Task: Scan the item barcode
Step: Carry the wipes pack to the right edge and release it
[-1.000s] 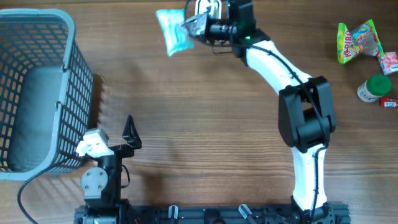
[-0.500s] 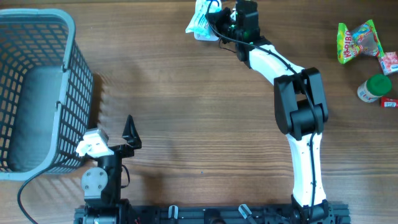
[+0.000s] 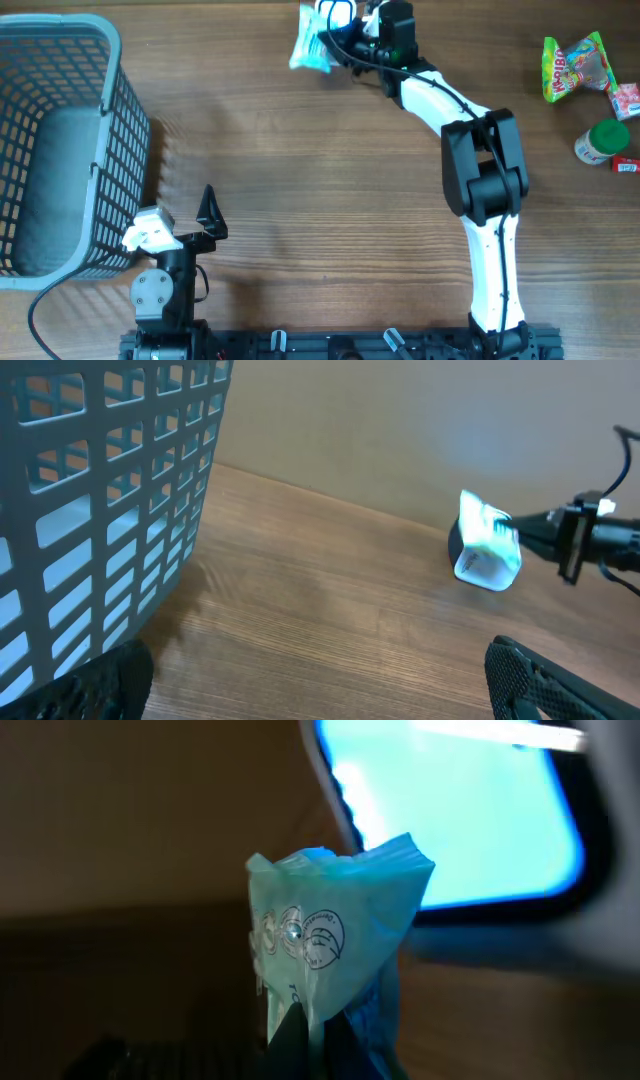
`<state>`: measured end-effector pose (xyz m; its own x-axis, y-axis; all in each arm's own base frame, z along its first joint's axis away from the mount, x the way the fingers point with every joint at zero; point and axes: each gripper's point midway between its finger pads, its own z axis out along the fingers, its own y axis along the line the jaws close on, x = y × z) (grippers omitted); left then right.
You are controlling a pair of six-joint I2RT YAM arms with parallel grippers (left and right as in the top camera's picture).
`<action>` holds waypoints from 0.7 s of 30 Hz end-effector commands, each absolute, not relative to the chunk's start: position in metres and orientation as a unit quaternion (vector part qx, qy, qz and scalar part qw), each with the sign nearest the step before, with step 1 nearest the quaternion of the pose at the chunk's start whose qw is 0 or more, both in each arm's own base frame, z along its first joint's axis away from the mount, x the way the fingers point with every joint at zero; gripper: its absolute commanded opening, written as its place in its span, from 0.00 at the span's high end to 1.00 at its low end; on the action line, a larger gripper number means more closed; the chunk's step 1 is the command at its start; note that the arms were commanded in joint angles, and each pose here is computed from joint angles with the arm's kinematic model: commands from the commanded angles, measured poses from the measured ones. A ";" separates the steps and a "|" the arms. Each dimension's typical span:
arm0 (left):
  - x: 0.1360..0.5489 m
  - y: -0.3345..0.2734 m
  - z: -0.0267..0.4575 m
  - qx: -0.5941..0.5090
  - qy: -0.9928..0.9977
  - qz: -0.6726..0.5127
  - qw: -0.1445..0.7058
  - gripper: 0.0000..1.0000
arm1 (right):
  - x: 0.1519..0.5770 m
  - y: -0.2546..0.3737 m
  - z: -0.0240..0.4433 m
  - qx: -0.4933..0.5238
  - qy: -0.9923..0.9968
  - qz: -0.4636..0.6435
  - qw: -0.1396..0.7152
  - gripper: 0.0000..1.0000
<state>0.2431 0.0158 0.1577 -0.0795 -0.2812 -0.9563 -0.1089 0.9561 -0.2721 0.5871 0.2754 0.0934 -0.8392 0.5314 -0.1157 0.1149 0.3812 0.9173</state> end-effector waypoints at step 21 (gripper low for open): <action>0.243 0.016 0.157 -0.132 0.731 -0.065 0.666 0.00 | 0.417 -0.178 0.072 0.372 0.895 0.049 0.240 0.96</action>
<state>0.2431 0.0158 0.1578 -0.0791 -0.2812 -0.9564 -0.1088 0.9561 -0.2721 0.4249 -0.1496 0.0875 -0.6224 0.7058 -0.3383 0.6317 0.7082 0.3154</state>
